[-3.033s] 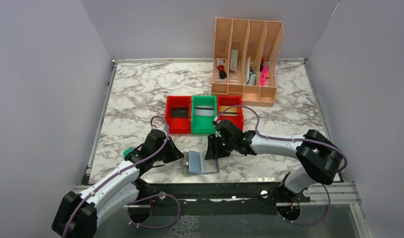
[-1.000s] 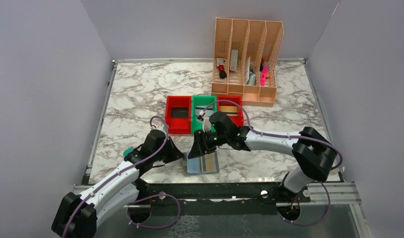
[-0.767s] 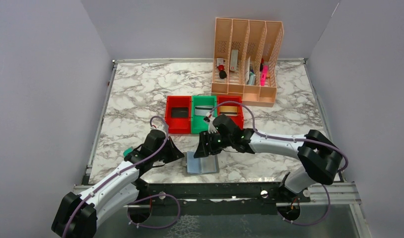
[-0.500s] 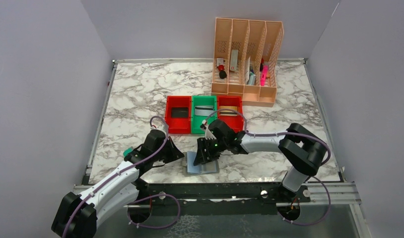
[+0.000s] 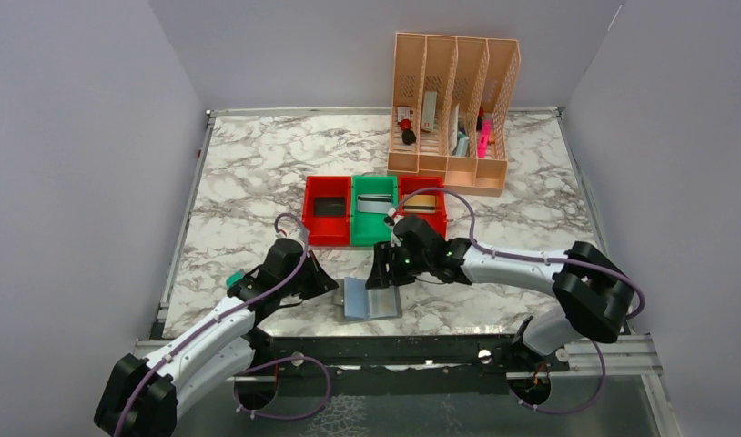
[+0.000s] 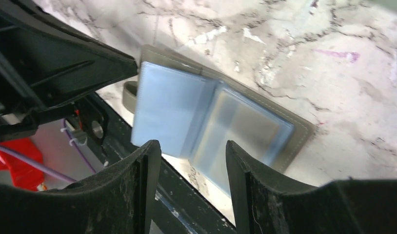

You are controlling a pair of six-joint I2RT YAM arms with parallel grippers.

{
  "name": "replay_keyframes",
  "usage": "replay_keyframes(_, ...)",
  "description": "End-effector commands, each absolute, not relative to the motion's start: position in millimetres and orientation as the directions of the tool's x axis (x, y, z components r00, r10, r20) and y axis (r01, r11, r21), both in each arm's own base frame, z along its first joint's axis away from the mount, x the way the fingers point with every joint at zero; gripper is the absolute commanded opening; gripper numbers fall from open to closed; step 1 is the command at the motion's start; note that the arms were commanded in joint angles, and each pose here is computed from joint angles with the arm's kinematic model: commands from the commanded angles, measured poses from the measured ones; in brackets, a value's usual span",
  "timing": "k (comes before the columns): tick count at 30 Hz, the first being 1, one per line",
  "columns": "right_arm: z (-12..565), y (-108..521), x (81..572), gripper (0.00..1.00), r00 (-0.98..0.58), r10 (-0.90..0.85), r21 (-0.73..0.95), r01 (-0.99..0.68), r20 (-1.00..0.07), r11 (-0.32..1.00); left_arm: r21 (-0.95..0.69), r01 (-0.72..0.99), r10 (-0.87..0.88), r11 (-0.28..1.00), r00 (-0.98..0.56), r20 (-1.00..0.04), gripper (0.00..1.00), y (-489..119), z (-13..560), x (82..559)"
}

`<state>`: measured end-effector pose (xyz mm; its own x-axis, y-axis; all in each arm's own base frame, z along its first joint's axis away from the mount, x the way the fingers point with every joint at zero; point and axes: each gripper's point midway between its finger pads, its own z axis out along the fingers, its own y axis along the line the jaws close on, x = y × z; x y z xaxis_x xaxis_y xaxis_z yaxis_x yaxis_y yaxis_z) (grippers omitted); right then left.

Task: Take the credit cards out of the card holder

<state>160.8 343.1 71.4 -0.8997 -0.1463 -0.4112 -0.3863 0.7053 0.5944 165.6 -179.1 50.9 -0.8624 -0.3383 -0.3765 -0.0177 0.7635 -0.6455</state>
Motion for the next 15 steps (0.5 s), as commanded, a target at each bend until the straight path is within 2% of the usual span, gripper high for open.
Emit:
replay_keyframes(1,52,325,156,0.57,-0.911,-0.144,0.54,-0.35,-0.386,0.765,-0.646,-0.014,-0.344,0.763,-0.856,-0.387,0.0,-180,50,167)
replay_keyframes(7,44,331,151,0.57,-0.926,-0.152,0.563,-0.334,-0.345,0.756,-0.648,-0.013,-0.34,0.762,-0.859,-0.383,0.0,-180,49,165)
replay_keyframes(15,46,320,158,0.57,-0.914,-0.148,0.504,-0.337,-0.377,0.795,-0.646,-0.013,-0.34,0.764,-0.858,-0.386,0.0,-180,49,166)
